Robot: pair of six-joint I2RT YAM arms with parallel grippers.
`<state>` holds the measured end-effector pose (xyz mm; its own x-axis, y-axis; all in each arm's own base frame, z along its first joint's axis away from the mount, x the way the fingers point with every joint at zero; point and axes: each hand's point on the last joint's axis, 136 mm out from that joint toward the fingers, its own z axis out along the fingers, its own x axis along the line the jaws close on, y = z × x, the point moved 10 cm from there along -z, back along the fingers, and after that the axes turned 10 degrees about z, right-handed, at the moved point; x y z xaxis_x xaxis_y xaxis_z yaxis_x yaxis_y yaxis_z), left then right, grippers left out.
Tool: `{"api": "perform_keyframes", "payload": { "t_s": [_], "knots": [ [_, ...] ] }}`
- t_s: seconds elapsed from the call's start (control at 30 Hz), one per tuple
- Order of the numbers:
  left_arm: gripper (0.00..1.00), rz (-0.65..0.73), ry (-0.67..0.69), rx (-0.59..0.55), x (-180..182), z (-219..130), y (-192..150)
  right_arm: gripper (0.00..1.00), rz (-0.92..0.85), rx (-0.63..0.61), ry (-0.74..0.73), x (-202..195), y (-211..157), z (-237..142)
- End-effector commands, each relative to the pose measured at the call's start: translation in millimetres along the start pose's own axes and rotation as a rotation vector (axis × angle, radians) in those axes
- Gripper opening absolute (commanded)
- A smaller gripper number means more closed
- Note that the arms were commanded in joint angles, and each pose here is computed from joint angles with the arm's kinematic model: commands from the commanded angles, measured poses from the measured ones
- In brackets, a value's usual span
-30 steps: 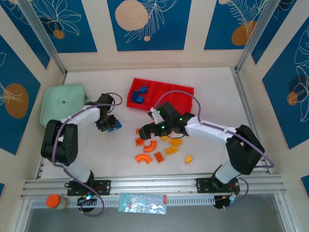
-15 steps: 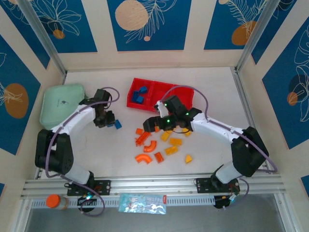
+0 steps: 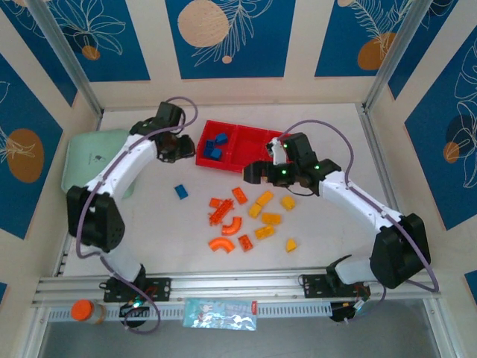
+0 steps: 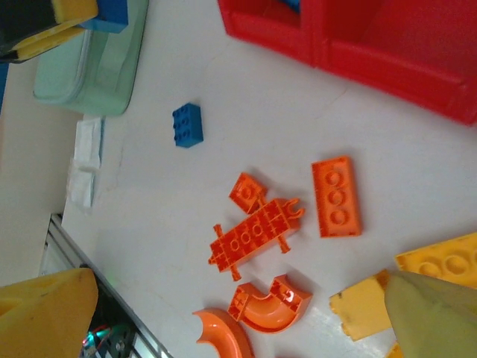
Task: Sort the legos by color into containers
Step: Place the lego in the container.
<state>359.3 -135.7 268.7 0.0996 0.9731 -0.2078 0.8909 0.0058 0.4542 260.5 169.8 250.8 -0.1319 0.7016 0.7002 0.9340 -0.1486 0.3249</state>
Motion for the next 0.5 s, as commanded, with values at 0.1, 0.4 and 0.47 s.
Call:
{"api": "perform_keyframes", "payload": {
  "t_s": [0.1,0.4,0.47],
  "knots": [
    [0.3,0.116,0.012,0.02,-34.8,30.3,30.5,0.99,0.008,-0.025,0.004,-2.6,1.7,-15.7],
    [0.31,0.161,-0.042,0.054,-56.5,85.2,66.4,0.99,0.04,-0.031,-0.006,-16.0,5.3,-14.7],
    [0.32,0.162,-0.051,0.06,-58.0,96.6,69.5,0.99,0.043,-0.031,-0.005,-17.4,7.9,-13.9]
  ]
}}
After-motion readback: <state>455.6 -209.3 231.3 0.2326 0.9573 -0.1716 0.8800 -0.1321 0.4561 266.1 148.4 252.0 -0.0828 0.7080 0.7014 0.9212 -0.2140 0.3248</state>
